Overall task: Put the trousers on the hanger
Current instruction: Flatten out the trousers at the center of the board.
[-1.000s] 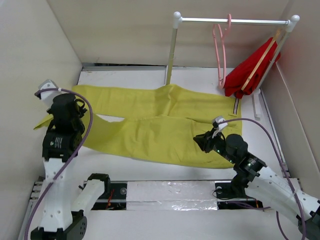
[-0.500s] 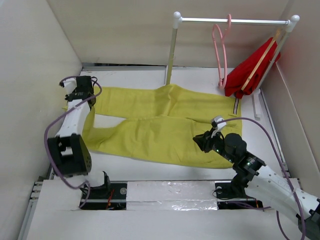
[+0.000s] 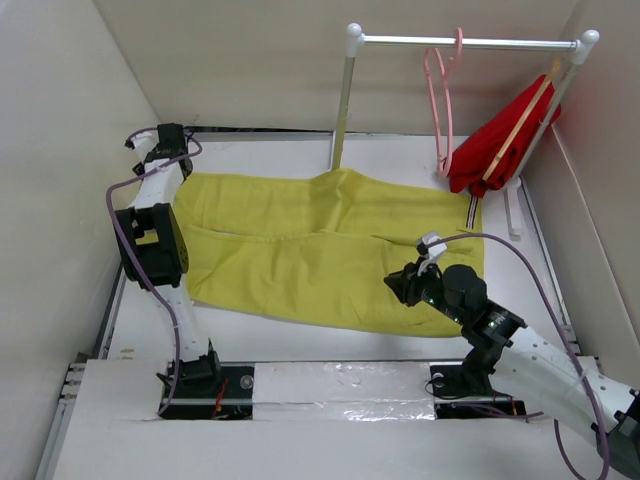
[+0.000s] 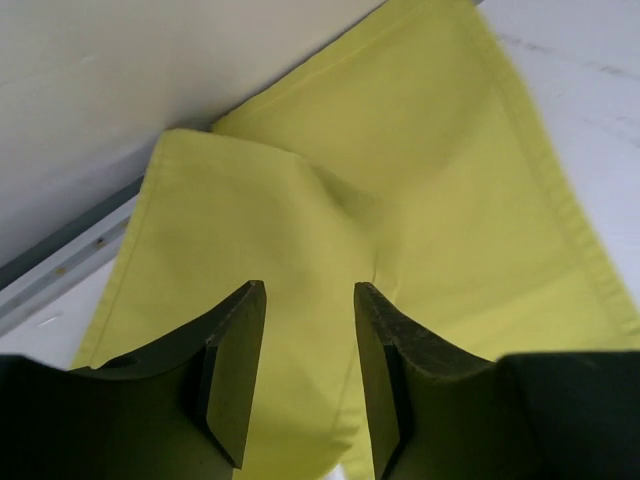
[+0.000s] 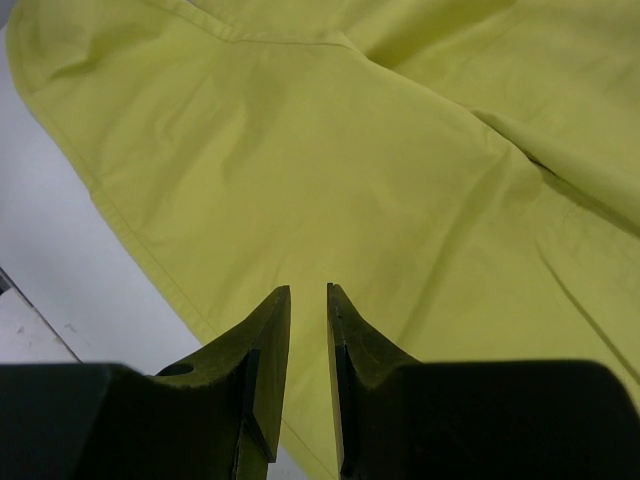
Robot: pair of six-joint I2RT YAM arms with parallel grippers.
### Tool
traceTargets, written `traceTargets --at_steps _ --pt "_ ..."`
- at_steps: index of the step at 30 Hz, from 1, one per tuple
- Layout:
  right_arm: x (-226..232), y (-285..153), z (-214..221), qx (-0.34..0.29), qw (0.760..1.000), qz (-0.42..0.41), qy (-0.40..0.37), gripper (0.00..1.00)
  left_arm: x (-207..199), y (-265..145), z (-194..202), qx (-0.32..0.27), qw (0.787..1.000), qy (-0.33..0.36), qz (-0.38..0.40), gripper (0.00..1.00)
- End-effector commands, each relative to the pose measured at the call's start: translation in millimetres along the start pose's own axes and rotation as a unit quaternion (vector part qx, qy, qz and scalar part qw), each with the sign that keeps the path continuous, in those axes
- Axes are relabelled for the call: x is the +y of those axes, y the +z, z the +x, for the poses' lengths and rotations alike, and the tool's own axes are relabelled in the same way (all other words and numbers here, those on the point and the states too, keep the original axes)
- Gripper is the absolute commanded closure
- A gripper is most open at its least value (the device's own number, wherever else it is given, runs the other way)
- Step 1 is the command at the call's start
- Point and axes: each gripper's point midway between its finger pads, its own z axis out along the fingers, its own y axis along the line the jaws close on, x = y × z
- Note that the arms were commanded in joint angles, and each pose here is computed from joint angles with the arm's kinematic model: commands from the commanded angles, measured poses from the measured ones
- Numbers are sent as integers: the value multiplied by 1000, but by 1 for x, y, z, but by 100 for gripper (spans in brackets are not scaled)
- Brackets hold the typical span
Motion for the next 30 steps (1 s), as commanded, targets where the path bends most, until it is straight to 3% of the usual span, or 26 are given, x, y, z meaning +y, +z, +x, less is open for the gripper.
traceTargets --at_steps 1,5,6,8,9,10,13,15,17,20,21,22,30 --pt "8 2 -31 -41 999 -9 -10 73 -16 -8 -27 -14 999 -18 30 61" --pt "10 3 -33 -42 999 -10 -12 73 -15 -13 -17 -22 998 -20 64 56" --pt "10 3 -34 -43 999 -10 -12 73 -14 -26 -30 -45 995 -41 84 56" --pt "11 3 -36 -44 999 -10 -14 74 -1 -26 -9 -33 995 -39 91 56" --pt "13 3 -35 -43 999 -14 -16 77 3 -38 -18 -51 992 -57 105 58" --pt "16 3 -34 -41 999 -18 -18 80 17 -31 -1 -38 993 -57 93 62" --pt "20 3 -31 -37 999 -25 -20 100 37 -29 8 -18 991 -89 96 86" --pt "23 2 -30 -34 999 -28 -19 100 60 -11 17 21 990 -110 86 94" --pt "24 1 -29 -35 999 -28 -15 100 85 7 24 48 988 -127 68 94" --pt "28 -1 -25 -32 999 -33 -12 96 105 25 42 74 987 -128 61 73" --pt "28 -1 -25 -30 999 -33 -11 94 118 36 48 88 985 -141 50 60" --pt "28 -2 -23 -26 999 -32 -11 93 120 40 50 96 983 -148 54 56" --pt "30 0 -28 -27 999 -28 -11 88 108 67 65 130 979 -142 72 54"
